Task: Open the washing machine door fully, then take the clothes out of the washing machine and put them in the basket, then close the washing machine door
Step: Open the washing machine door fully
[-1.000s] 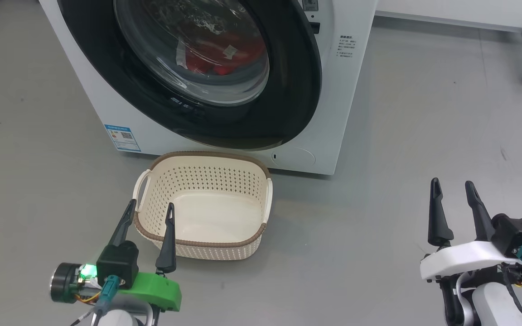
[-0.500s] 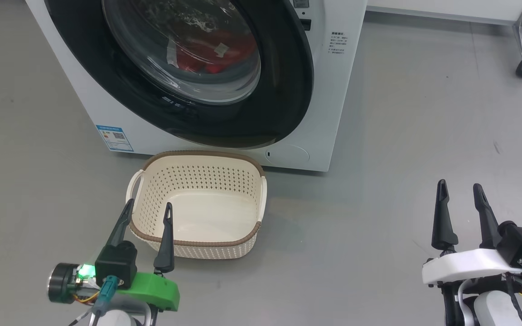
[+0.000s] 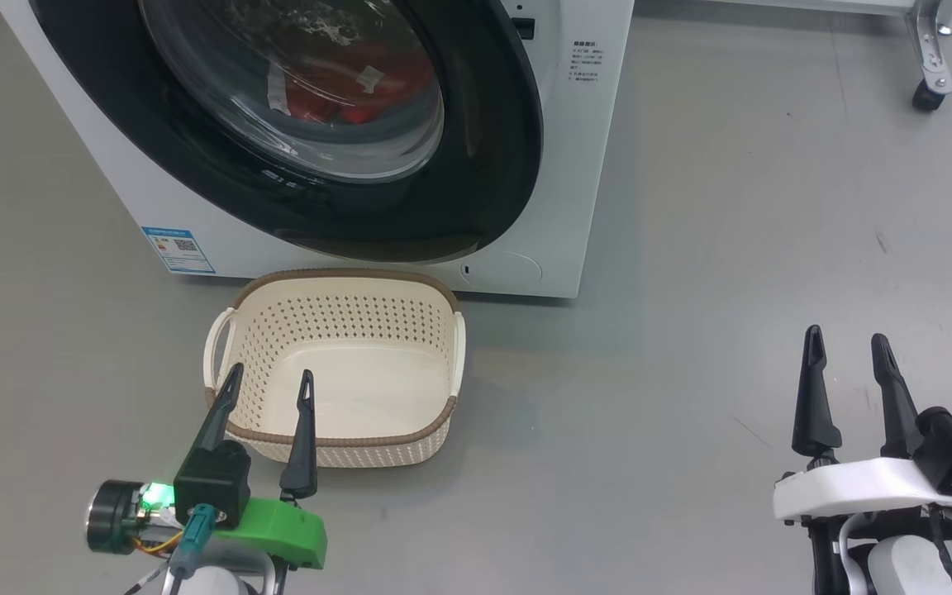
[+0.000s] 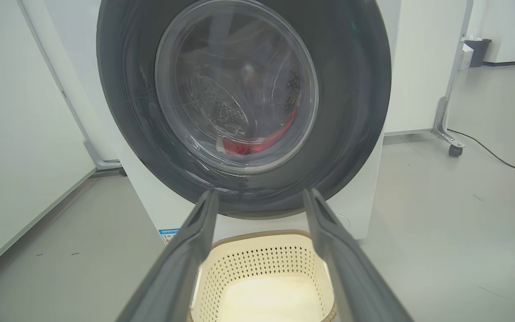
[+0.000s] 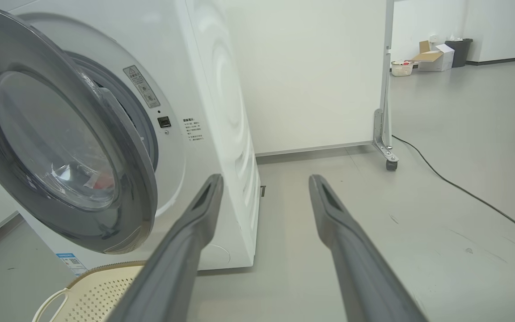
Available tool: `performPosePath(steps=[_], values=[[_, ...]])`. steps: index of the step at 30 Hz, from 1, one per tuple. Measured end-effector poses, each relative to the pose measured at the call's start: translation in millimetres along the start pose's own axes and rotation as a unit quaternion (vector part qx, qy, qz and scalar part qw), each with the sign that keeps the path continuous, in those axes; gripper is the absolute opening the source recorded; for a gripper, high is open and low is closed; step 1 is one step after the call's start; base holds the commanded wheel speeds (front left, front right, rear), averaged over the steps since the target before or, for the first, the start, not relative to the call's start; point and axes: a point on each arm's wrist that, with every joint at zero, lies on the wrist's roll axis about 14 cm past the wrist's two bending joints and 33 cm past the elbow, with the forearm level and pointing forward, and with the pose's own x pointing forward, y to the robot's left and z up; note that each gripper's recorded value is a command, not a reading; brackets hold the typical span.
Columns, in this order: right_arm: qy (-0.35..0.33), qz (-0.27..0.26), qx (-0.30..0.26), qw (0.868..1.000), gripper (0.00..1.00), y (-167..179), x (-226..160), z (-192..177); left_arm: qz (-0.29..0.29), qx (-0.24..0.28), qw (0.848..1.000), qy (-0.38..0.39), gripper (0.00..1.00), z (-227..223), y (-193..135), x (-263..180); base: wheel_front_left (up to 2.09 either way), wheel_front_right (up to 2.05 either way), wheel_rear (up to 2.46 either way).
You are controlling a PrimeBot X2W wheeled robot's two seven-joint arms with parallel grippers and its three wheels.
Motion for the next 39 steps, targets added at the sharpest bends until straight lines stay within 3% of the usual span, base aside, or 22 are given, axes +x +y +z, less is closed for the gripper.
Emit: performPosePath(steps=[17, 18, 19, 21, 22, 34, 39], values=[[-0.007, -0.003, -0.001, 1.000, 0.97, -0.6, -0.1, 4.0, -0.001, 0.002, 1.000, 0.006, 1.00, -4.1, 0.0, 0.3, 0.00, 0.00, 0.00], [-0.008, -0.003, -0.001, 1.000, 0.67, -0.5, 0.0, 4.1, -0.001, 0.002, 1.000, 0.007, 1.00, -4.5, -0.2, 0.3, 0.00, 0.00, 0.00], [-0.007, -0.002, -0.001, 1.000, 0.47, -0.4, 0.1, 3.7, -0.001, 0.002, 1.000, 0.007, 1.00, -4.9, 0.0, 0.3, 0.00, 0.00, 0.00], [-0.005, -0.002, -0.002, 1.000, 0.21, -0.2, -0.1, 2.7, -0.001, 0.001, 1.000, 0.008, 1.00, -5.3, 0.2, 0.1, 0.00, 0.00, 0.00], [-0.005, -0.002, -0.003, 1.000, 0.01, -0.3, -0.3, 2.2, -0.001, 0.002, 1.000, 0.008, 1.00, -5.5, 0.3, 0.1, 0.00, 0.00, 0.00], [0.012, -0.002, 0.013, 1.000, 0.00, -1.8, 6.7, -6.7, 0.001, 0.002, 1.000, 0.022, 1.00, -14.8, 2.8, 0.9, 0.00, 0.00, 0.00], [0.018, -0.005, 0.078, 0.997, 0.00, 1.1, 22.9, -7.9, 0.003, 0.002, 1.000, 0.029, 1.00, -20.2, 4.8, 1.7, 0.00, 0.00, 0.00]])
